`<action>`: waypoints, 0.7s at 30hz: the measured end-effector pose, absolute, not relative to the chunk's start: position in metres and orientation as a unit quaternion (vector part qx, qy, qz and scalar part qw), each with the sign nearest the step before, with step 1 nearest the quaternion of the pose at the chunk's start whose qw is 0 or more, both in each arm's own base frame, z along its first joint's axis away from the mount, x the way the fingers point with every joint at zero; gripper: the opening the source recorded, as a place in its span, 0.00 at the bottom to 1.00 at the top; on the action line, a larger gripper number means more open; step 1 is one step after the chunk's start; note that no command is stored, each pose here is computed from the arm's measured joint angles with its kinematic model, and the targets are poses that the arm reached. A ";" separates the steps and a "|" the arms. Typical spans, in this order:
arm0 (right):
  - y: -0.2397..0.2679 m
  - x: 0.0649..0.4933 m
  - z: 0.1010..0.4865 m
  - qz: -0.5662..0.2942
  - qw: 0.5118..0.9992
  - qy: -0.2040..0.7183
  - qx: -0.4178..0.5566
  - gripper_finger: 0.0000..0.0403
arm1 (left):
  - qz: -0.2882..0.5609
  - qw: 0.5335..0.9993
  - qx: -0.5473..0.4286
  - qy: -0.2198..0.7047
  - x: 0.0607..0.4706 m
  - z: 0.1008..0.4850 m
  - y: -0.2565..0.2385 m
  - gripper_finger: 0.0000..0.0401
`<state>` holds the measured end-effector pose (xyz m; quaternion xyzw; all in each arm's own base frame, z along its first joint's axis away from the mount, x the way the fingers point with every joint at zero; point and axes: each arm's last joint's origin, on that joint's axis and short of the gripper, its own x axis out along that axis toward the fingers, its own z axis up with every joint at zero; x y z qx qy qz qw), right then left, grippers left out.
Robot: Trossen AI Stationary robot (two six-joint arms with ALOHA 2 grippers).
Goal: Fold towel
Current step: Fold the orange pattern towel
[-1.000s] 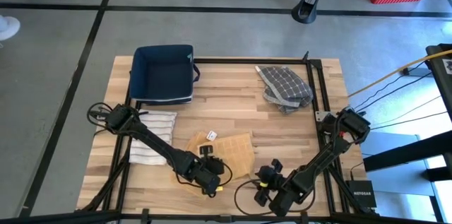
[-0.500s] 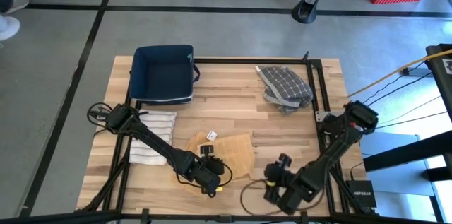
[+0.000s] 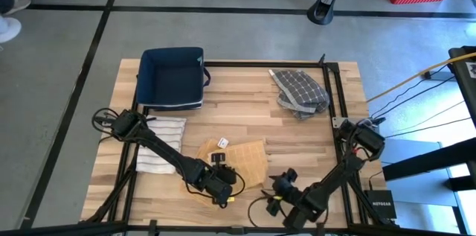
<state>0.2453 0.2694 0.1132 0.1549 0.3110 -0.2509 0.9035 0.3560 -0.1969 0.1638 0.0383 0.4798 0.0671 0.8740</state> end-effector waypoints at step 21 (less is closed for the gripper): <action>0.226 0.224 0.114 -0.371 0.834 0.409 0.003 0.59 | 0.059 0.876 0.047 0.476 0.357 0.164 -0.198 0.33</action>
